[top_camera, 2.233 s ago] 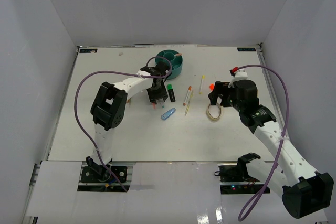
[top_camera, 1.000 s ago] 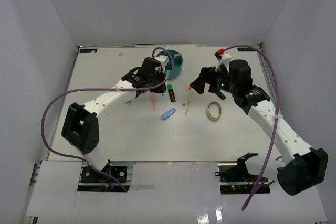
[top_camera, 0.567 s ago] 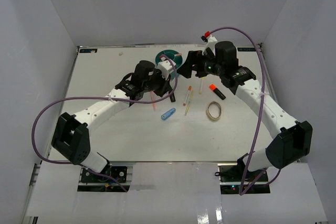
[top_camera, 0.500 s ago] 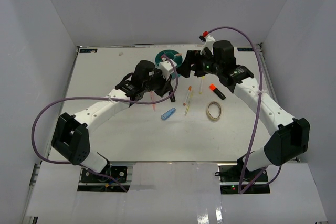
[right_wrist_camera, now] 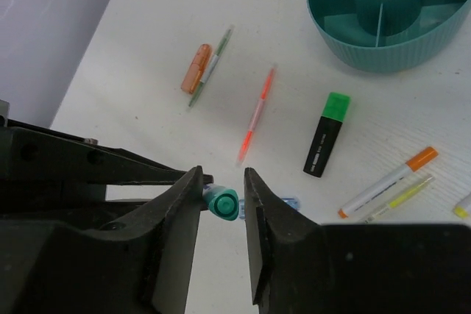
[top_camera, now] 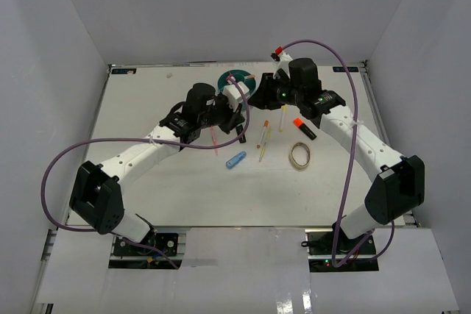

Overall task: Sort the stationery into containers
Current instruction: Place the pen in the storage box.

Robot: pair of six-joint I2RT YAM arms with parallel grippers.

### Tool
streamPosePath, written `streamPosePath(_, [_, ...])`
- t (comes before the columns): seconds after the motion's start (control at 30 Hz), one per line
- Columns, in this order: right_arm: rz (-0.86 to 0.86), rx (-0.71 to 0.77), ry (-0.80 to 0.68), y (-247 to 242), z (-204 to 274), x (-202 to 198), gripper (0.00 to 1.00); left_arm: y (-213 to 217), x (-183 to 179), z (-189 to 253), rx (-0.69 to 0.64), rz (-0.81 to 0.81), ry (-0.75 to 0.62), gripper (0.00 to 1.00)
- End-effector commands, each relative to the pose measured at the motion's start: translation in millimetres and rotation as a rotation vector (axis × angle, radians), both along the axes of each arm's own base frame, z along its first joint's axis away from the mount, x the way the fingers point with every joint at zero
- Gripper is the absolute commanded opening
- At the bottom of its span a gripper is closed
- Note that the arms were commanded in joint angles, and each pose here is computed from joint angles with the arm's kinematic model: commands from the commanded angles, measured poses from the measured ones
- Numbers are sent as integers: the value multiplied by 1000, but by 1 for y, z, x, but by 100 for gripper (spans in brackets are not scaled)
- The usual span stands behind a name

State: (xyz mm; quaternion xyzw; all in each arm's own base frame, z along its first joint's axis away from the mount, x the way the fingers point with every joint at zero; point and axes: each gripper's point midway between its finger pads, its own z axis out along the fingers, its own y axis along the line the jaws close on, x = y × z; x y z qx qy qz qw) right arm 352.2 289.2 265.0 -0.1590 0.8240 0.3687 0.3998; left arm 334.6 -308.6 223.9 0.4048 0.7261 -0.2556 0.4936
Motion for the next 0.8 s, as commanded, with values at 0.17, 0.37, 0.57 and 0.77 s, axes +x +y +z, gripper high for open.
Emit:
streamPosePath(0.17, [-8,43,-76,2,23,2,8,-3,-6,22,-45,-24,-48,11])
streamPosePath(0.37, [-65,24,-160,-5,33,18,8,15,8,3,-14,116,-34,78])
streamPosePath(0.57, [-246,-29,-326,-33,54,70,8,60,38,-21,-55,377,116,98])
streamPosePath(0.77, [-404,8,-445,-57,71,126,8,109,54,-47,-125,608,315,98])
